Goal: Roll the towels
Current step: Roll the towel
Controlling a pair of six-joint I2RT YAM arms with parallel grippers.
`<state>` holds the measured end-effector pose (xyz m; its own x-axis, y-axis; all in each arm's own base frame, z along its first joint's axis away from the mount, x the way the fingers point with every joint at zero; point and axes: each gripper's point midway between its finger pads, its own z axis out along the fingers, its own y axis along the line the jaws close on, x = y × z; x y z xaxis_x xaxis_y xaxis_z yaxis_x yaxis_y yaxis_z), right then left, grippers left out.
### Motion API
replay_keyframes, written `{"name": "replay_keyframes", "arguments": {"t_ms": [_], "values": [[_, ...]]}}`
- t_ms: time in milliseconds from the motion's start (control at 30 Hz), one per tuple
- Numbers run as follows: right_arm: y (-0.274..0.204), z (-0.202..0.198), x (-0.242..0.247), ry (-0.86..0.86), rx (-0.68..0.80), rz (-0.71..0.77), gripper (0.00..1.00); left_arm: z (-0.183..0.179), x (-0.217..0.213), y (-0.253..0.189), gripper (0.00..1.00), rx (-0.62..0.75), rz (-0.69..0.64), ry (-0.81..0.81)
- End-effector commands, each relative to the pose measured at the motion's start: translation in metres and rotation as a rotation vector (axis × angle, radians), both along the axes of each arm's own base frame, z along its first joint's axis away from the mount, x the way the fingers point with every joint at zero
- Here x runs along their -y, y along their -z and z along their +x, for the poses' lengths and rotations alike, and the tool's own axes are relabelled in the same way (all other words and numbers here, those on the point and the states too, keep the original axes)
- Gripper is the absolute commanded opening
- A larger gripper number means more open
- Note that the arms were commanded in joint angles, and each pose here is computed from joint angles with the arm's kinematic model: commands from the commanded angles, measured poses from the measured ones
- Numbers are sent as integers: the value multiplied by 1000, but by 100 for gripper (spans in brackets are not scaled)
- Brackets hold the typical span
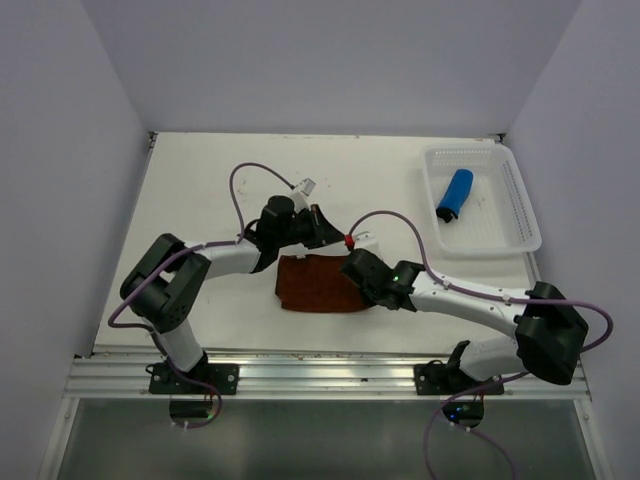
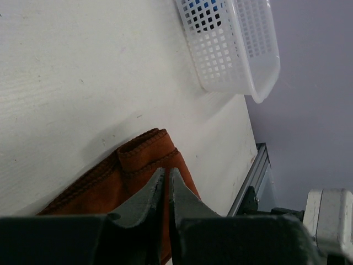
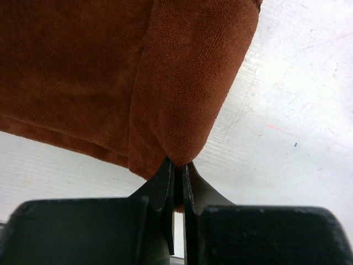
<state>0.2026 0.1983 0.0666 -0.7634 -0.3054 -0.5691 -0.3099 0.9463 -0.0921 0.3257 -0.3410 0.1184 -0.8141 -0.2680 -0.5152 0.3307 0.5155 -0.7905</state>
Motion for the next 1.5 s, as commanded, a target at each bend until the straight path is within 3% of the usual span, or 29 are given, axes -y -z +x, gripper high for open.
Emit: {"name": "replay_keyframes", "arguments": {"t_ms": [0, 200, 467, 867, 1133, 1300, 1433, 1467], "values": [[-14, 10, 6, -3, 88, -101, 0, -1, 5, -7, 11, -31, -36, 20], [-17, 10, 2, -4, 102, -128, 0, -9, 11, -10, 34, -94, -72, 58], [-17, 10, -5, -20, 125, -174, 0, -23, 24, -15, 53, -128, -89, 113], [-13, 6, -16, -38, 131, -182, 0, -46, 35, 19, 64, -190, 78, 208], [-12, 5, -21, -48, 135, -191, 0, -50, 39, 35, 64, -176, 184, 219], [-12, 5, -24, -54, 145, -196, 0, -44, 36, 45, 59, -158, 265, 193], [-11, 4, -28, -62, 145, -200, 0, -42, 33, 53, 48, -157, 294, 179], [-12, 3, -29, -65, 145, -199, 0, -41, 32, 55, 41, -154, 306, 166]]}}
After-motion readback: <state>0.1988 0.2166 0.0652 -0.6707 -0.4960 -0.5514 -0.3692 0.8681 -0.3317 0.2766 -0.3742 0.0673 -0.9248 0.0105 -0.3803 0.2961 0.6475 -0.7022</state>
